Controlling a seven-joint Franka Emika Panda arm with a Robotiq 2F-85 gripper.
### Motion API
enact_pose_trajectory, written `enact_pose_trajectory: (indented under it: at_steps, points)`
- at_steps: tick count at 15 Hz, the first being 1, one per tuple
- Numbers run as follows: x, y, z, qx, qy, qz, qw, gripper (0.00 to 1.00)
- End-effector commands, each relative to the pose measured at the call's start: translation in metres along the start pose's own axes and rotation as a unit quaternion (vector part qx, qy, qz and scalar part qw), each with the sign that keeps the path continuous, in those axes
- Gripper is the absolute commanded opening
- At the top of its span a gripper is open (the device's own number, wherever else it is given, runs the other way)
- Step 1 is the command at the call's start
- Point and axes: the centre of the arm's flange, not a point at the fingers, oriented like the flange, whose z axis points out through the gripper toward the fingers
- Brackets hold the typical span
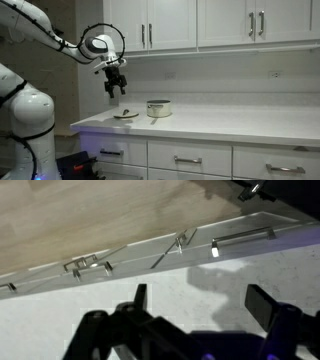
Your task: Take the lid and put it on the pot
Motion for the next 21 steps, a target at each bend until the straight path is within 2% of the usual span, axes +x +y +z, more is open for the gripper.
enact_pose_trajectory:
  at_steps: [1, 5, 8, 17, 21]
  points:
    - [0.042, -0.018, 0.006, 0.024, 0.023, -0.076, 0.9965, 1.0]
    - [0.072, -0.038, 0.014, 0.045, 0.044, -0.147, 0.9871, 1.0]
    - [0.087, -0.052, 0.019, 0.064, 0.051, -0.177, 0.9808, 1.0]
    - [0.1, -0.116, 0.027, 0.08, 0.092, -0.243, 0.9623, 1.0]
    - [0.103, -0.151, 0.027, 0.079, 0.097, -0.267, 0.9556, 1.0]
